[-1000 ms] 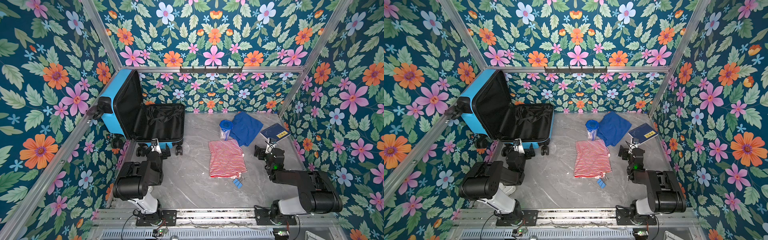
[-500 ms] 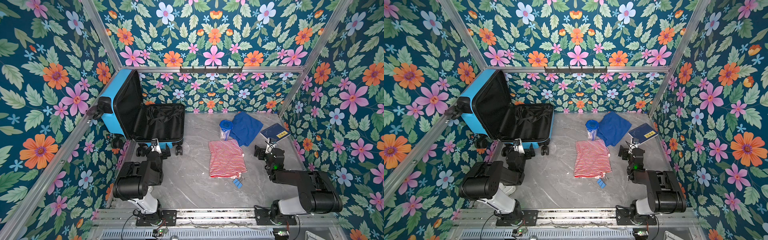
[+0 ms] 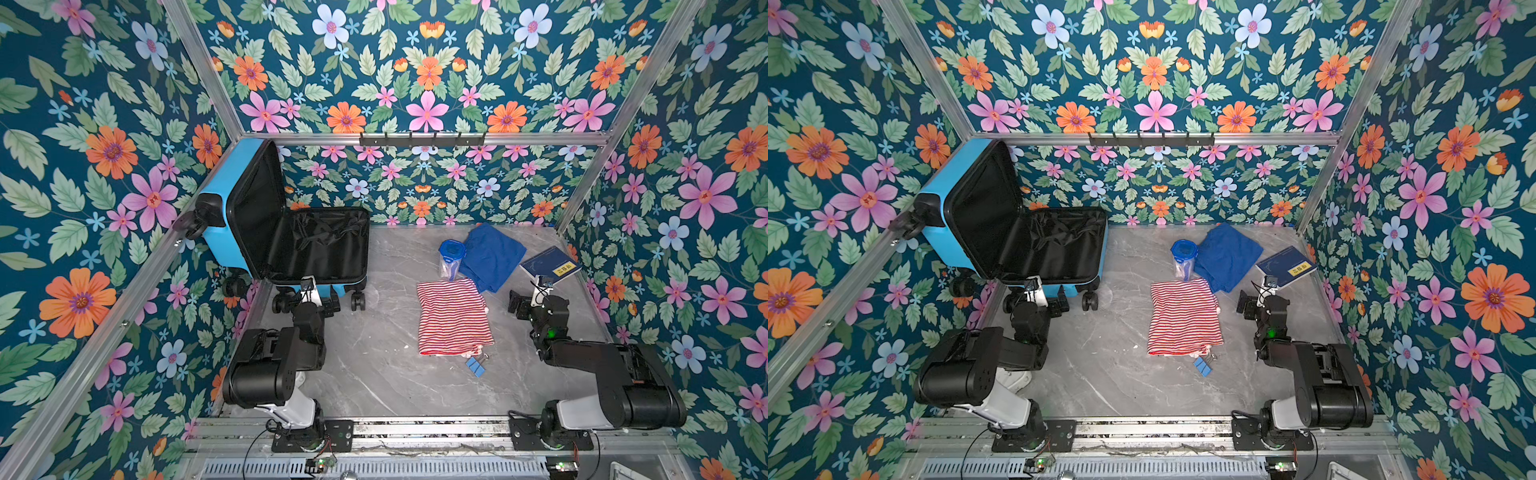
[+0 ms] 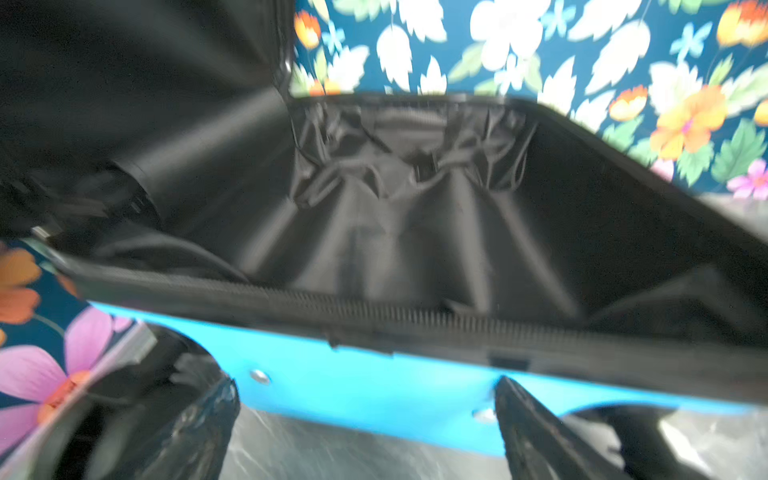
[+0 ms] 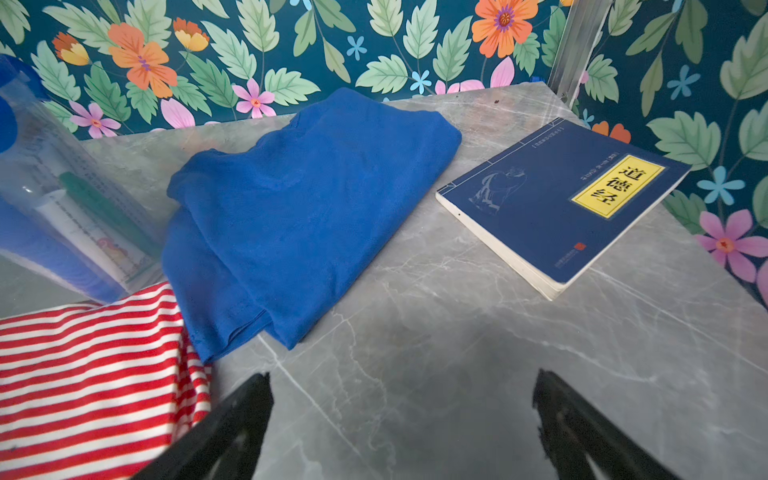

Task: Pack the luggage
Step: 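Reach both grippers toward the red-and-white striped cloth on the table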

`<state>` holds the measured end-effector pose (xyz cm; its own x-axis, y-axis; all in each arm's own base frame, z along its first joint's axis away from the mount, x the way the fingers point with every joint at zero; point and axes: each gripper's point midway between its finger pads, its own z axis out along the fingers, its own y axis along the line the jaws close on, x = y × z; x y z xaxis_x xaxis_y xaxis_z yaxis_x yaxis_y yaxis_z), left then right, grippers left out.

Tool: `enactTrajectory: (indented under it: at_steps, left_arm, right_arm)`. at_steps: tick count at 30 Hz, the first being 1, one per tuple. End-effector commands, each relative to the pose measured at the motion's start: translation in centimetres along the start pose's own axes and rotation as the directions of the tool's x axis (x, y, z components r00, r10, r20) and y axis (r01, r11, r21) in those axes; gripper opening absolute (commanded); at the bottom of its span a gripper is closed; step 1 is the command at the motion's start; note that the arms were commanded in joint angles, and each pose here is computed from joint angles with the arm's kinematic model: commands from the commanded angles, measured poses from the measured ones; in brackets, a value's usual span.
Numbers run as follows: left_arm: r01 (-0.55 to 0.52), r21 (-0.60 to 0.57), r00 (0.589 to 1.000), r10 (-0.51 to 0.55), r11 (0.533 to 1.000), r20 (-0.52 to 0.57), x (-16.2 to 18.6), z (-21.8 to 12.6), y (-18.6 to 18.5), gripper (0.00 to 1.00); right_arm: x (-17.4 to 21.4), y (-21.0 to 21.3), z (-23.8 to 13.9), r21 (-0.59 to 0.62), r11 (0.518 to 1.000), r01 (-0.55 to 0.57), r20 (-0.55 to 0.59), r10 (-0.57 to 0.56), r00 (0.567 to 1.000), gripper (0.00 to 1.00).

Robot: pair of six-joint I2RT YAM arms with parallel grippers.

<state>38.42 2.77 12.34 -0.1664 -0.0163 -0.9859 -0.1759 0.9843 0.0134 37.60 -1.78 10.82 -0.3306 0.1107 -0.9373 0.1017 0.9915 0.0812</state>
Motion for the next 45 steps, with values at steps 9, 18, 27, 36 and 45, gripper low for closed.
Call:
enactTrajectory:
  at_steps: [9,18,27,36,45]
  left_arm:
    - [0.168,-0.056,0.983,-0.162,0.984,0.085,-7.3,-1.8,0.4,1.00]
    - [0.448,0.078,0.890,-0.436,0.891,-0.136,-10.1,-3.8,-2.8,1.00]
    - [0.607,0.368,0.791,-0.494,0.704,-0.359,-13.5,-5.9,-9.3,1.00]
    - [0.560,0.430,0.798,-0.323,0.708,-0.508,-7.7,-12.7,-18.9,1.00]
    - [0.708,0.335,0.640,-0.365,0.621,-0.676,1.8,-13.8,-23.1,1.00]
  right_arm:
    - [-6.6,-0.3,-5.9,0.019,0.996,-0.086,0.134,0.083,0.988,0.99]
    - [-5.8,-1.6,-10.2,0.171,0.904,-0.392,-0.096,0.411,0.907,0.99]
    - [-1.1,5.9,-10.5,-0.024,0.783,-0.622,-0.489,0.533,0.690,0.84]
    - [4.7,10.5,-9.4,0.011,0.780,-0.626,-0.759,0.414,0.503,0.75]
    - [6.2,10.5,-5.6,0.038,0.903,-0.427,-0.777,0.295,0.555,0.76]
